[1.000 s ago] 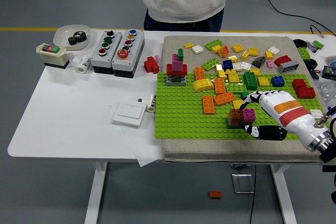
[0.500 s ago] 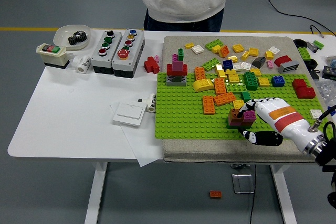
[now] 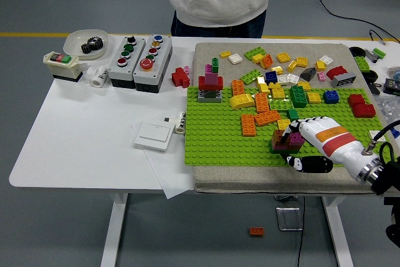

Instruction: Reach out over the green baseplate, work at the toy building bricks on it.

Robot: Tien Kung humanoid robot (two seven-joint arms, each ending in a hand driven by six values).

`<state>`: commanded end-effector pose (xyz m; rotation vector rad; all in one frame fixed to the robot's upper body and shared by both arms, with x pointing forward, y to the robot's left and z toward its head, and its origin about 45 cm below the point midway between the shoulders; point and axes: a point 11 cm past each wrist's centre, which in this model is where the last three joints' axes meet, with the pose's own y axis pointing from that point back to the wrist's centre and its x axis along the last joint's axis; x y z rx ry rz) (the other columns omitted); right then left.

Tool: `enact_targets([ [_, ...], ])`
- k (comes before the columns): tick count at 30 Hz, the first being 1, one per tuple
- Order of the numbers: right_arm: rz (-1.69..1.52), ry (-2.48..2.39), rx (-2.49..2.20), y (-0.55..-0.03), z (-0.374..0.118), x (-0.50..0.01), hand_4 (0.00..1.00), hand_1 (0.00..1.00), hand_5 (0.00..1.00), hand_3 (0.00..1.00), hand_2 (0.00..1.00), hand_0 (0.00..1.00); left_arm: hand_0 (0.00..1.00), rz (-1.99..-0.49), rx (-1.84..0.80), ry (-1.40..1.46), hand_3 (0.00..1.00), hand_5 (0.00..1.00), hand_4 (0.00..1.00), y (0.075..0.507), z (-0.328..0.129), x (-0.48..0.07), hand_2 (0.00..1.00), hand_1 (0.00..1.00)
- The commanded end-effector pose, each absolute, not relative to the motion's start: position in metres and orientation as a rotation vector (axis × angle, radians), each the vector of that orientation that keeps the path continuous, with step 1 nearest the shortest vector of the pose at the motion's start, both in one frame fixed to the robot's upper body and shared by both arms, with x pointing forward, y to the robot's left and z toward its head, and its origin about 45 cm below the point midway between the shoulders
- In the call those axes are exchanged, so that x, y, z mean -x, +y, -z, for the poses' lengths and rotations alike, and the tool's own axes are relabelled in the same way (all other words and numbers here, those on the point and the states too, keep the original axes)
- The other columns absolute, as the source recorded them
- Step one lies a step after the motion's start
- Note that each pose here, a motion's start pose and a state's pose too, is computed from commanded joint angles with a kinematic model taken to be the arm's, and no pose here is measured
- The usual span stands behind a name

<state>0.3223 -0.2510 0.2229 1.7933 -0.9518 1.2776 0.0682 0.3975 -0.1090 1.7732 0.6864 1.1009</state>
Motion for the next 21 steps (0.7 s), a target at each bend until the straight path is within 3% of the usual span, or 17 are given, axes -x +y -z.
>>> enact_targets([
  [21,-1.255,-0.911,-1.792,-0.249,-0.211,-0.325,0.71,0.636,0.397,0.563,0.676,0.665,0.793,-1.1,-1.774,0.679,0.595,0.667,0.663,0.398,0.109,-0.07,0.772,0.776],
])
